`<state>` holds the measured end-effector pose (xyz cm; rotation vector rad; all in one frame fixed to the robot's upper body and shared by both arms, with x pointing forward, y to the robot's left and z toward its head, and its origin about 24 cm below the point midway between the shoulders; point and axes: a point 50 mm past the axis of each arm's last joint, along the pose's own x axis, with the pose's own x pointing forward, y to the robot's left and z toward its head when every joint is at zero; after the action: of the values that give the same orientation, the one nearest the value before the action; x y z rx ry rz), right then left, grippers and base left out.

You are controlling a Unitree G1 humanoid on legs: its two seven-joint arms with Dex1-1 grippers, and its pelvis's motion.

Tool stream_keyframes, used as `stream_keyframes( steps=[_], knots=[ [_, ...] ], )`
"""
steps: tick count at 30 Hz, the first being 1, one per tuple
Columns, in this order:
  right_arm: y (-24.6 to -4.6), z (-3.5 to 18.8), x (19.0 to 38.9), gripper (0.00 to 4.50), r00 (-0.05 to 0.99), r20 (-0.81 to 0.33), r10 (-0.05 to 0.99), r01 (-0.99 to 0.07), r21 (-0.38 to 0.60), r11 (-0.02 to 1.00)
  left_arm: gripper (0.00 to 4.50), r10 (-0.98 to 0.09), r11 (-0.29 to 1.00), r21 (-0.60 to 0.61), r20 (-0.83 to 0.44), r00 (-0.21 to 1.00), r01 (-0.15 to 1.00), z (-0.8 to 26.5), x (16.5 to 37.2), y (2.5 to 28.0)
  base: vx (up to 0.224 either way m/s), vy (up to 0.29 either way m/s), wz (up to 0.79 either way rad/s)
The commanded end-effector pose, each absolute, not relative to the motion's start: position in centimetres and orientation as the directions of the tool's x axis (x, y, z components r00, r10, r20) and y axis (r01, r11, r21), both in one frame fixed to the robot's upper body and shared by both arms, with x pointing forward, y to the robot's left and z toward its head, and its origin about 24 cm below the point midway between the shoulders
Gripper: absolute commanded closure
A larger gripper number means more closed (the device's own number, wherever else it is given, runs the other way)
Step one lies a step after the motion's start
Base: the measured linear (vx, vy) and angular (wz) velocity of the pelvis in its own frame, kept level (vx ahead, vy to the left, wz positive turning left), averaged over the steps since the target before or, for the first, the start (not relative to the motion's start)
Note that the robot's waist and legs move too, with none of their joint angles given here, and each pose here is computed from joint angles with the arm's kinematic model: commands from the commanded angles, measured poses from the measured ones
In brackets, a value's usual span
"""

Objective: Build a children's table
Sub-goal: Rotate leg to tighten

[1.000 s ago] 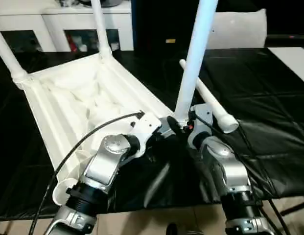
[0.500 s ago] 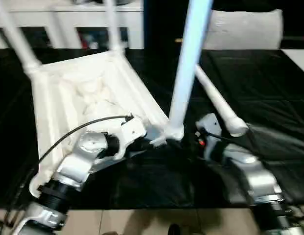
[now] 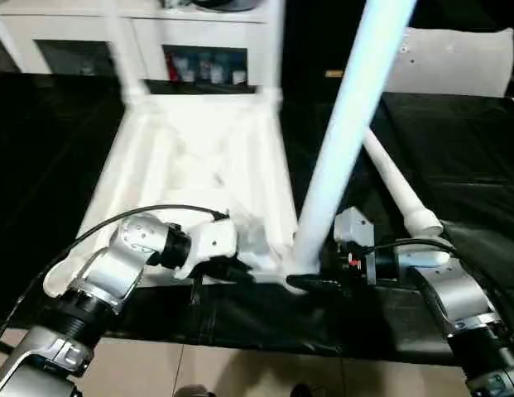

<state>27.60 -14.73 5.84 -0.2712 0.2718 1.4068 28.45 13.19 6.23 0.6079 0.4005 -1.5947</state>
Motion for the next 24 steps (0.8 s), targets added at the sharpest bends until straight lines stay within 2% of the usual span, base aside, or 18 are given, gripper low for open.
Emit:
stream_keyframes(
  steps=[1,9,10,17,20,24],
  knots=[
    [-14.9,6.0,27.6,0.79,0.101,-0.357,0.929,-0.995,-0.032,0.096,4.5,-0.76,-0.245,0.076,-0.634,-0.143,0.967,6.0,27.9,12.4,0.0,0.0,0.0],
    [-14.9,5.8,27.5,1.39,0.046,-0.369,0.928,-0.999,-0.02,0.041,4.5,-0.747,-0.264,0.072,-0.646,-0.157,0.962,5.9,28.1,12.7,0.0,0.0,0.0],
    [-14.9,5.8,27.4,1.59,0.037,-0.371,0.928,-0.999,-0.018,0.033,4.5,-0.744,-0.266,0.071,-0.649,-0.158,0.961,5.9,28.1,12.9,0.0,0.0,0.0],
    [-14.2,5.5,26.8,1.75,0.035,-0.323,0.946,-0.999,0.021,0.044,4.5,-0.775,-0.206,0.07,-0.621,-0.119,0.976,5.7,28.2,13.0,0.0,0.0,0.0],
    [-13.7,5.2,26.6,1.76,0.084,-0.289,0.954,-0.993,0.056,0.104,4.5,-0.804,-0.135,0.075,-0.592,-0.064,0.988,5.7,28.3,12.7,0.0,0.0,0.0],
    [-11.6,4.3,27.0,1.76,0.31,-0.23,0.923,-0.93,0.13,0.345,4.5,-0.868,0.079,0.073,-0.485,0.104,0.994,5.9,28.6,11.3,0.0,0.0,0.0]
  ],
)
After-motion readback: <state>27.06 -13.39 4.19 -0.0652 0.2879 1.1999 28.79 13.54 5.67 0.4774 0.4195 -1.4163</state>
